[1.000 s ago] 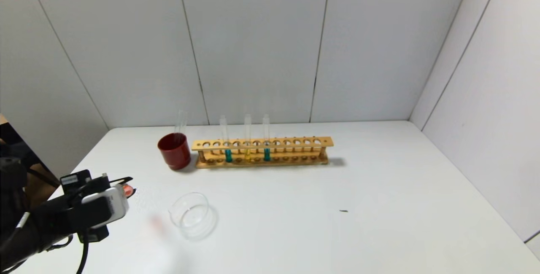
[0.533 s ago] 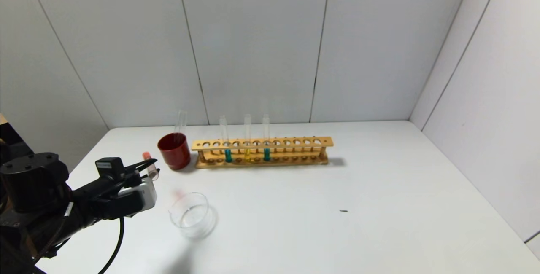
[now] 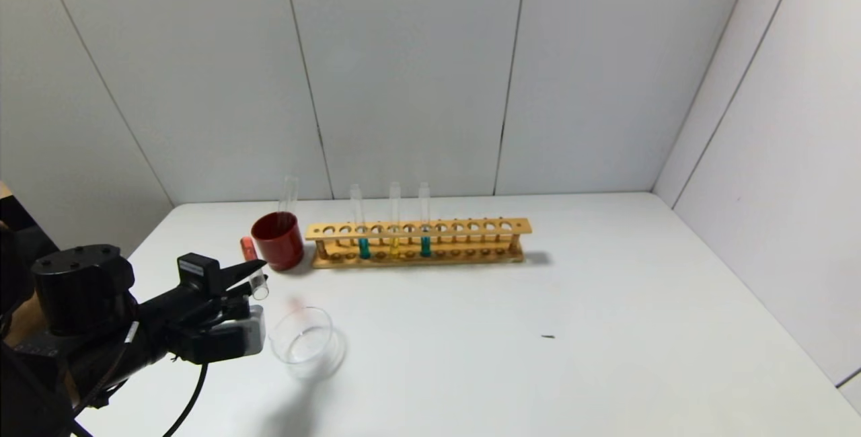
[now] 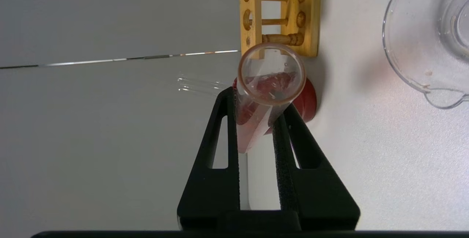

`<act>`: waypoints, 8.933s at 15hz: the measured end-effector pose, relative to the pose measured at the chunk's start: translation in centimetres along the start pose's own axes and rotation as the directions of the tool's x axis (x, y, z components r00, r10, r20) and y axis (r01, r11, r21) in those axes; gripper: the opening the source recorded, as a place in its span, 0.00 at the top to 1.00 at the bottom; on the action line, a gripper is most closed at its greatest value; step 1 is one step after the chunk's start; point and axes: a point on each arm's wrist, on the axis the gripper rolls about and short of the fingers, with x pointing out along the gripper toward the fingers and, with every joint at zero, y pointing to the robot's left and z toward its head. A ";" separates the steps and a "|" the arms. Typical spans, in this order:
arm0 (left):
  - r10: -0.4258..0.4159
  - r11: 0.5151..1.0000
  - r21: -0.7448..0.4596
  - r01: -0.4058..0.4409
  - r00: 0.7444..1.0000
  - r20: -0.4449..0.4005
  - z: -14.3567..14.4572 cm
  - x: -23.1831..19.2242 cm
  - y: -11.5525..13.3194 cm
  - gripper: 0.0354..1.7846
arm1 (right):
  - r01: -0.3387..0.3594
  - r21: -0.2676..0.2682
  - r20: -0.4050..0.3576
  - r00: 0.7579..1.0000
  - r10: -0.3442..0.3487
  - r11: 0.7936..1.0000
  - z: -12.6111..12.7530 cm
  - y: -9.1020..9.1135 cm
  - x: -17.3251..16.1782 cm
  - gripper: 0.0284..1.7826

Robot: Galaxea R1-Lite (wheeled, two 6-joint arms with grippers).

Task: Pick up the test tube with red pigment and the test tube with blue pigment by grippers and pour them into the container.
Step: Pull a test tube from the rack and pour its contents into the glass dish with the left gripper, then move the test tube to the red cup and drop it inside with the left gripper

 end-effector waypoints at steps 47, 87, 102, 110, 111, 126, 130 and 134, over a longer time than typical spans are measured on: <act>-0.096 0.873 0.485 0.049 0.993 0.074 -1.6 4.7 -0.3 0.83 | -0.002 0.000 0.001 1.000 0.002 1.000 0.0 0.0 0.0 0.02; 0.055 0.617 0.779 -0.114 0.993 0.102 0.1 3.3 3.6 0.83 | -0.002 -0.001 0.001 1.000 0.002 1.000 0.0 0.0 0.0 0.02; 0.251 0.956 -0.015 -0.292 0.848 -0.467 0.6 1.6 11.7 0.83 | -0.002 -0.001 0.001 1.000 0.002 1.000 0.0 0.0 0.0 0.02; 0.031 0.318 -0.909 -0.269 0.961 -0.274 -0.7 0.0 19.2 0.83 | -0.001 0.000 0.001 1.000 0.001 1.000 0.0 0.0 0.0 0.02; 0.025 0.238 -0.947 -0.218 0.976 -0.218 -1.0 0.1 19.1 0.83 | -0.001 0.000 0.001 1.000 0.001 1.000 0.0 0.0 0.0 0.02; 0.005 0.166 -0.982 -0.090 0.996 -0.090 -7.6 6.2 12.5 0.83 | -0.002 -0.001 0.001 1.000 0.002 1.000 0.0 0.0 0.0 0.02; -0.041 0.172 -0.982 -0.084 0.995 -0.092 -8.2 7.3 11.0 0.83 | -0.001 -0.001 0.001 1.000 0.001 1.000 0.0 0.0 0.0 0.02; -0.082 0.154 -0.985 -0.078 0.992 -0.091 -8.8 8.3 9.3 0.83 | -0.001 -0.001 0.002 1.000 0.001 1.000 0.0 0.0 0.0 0.02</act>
